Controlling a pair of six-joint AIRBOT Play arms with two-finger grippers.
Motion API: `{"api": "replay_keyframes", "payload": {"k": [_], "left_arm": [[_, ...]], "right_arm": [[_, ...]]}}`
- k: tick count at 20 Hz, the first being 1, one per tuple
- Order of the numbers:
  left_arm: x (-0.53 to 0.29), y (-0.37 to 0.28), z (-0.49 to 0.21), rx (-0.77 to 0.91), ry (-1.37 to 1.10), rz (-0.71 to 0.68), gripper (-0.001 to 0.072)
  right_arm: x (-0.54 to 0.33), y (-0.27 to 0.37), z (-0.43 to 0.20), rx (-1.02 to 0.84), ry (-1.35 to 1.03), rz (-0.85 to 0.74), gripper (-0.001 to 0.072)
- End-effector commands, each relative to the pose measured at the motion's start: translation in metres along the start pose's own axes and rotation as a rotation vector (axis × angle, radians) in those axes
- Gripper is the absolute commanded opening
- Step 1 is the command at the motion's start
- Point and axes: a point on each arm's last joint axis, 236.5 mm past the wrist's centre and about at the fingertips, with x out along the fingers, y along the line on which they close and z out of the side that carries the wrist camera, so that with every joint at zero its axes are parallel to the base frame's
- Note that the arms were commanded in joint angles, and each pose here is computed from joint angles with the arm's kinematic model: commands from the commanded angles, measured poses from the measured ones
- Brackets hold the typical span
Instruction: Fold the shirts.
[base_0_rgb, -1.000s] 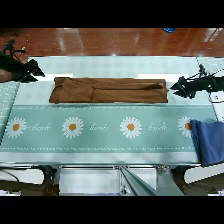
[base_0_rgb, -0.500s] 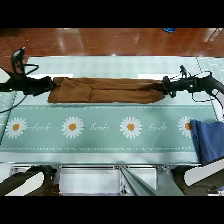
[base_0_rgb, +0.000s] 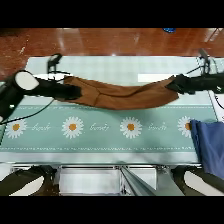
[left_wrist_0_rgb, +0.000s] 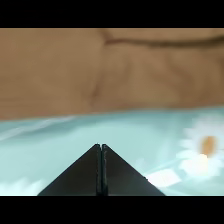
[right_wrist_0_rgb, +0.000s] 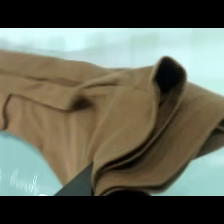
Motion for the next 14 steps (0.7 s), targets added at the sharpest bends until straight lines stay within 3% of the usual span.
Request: {"api": "replay_keyframes", "payload": {"k": [1, 7, 11, 14], "left_arm": [[0.044, -0.071, 0.008, 0.011, -0.029, -0.124, 0.0017], [0.15, -0.168, -0.043, 0.087, 0.313, -0.247, 0.0017], [0.171, -0.237, -0.131, 0.091, 0.596, -0.409, 0.0018], [0.171, -0.257, -0.178, 0.138, 0.691, -0.426, 0.0018]], "right_arm": [[-0.05, 0.028, -0.056, -0.038, -0.056, -0.026, 0.0023], [-0.101, 0.07, -0.102, -0.066, -0.12, 0.005, 0.0023], [-0.105, 0.077, -0.104, -0.074, -0.135, 0.023, 0.0023], [-0.106, 0.082, -0.097, -0.093, -0.163, 0.042, 0.0023]]}}
